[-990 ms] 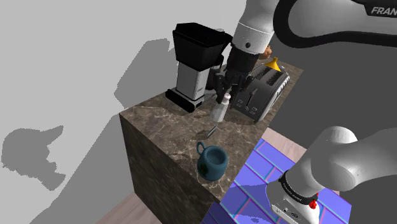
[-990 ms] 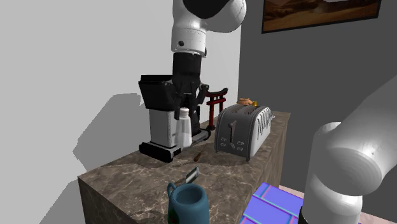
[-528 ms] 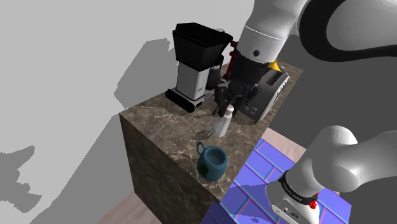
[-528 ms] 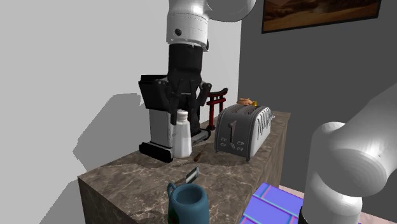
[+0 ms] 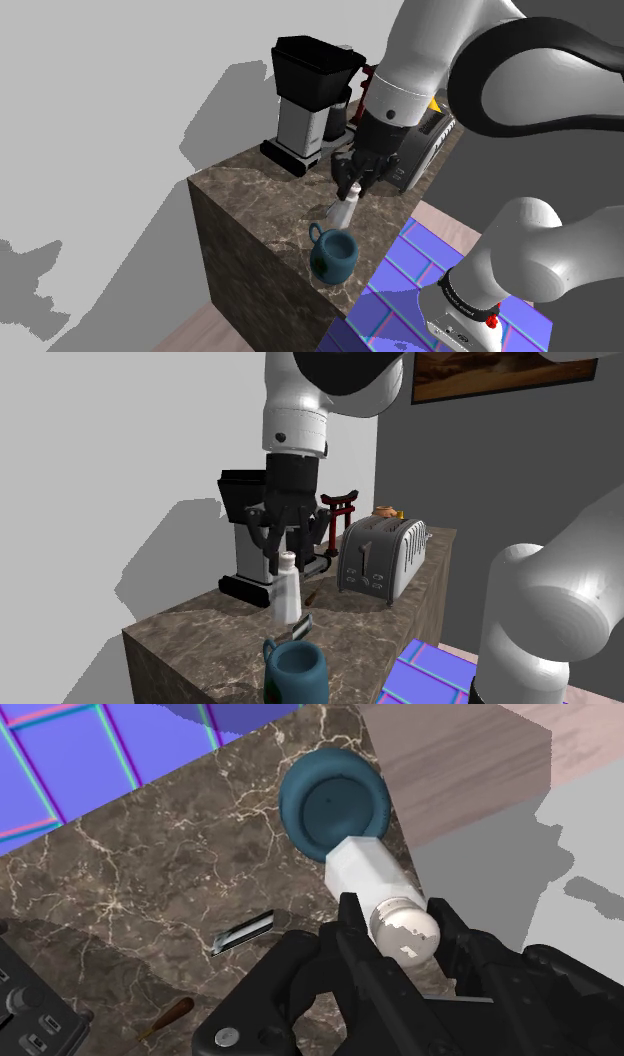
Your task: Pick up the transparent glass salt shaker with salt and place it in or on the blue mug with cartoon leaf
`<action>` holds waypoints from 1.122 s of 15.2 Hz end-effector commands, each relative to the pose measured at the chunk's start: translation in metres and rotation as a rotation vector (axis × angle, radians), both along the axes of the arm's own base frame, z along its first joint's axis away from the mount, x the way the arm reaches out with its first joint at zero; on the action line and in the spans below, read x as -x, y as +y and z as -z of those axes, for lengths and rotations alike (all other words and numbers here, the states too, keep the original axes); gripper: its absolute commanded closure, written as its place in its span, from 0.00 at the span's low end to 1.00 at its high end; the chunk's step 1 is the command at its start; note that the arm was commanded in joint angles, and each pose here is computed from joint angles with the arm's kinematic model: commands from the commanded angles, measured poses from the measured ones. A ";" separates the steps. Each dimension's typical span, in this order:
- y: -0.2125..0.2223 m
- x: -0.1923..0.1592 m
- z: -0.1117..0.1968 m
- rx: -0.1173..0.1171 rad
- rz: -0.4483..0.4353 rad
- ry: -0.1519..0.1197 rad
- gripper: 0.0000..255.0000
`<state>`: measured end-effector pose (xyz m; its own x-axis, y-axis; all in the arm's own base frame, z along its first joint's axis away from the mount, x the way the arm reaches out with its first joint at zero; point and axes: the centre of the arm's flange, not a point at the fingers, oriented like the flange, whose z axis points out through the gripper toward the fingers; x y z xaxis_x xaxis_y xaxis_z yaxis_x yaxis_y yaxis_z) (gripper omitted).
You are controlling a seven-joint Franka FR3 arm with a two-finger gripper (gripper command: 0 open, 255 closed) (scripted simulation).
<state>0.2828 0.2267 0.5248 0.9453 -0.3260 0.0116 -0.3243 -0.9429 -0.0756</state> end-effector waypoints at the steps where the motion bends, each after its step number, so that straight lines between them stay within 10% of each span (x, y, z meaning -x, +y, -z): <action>1: -0.001 0.001 0.011 0.000 0.000 -0.001 1.00; 17: -0.001 0.001 0.060 0.000 0.000 -0.001 1.00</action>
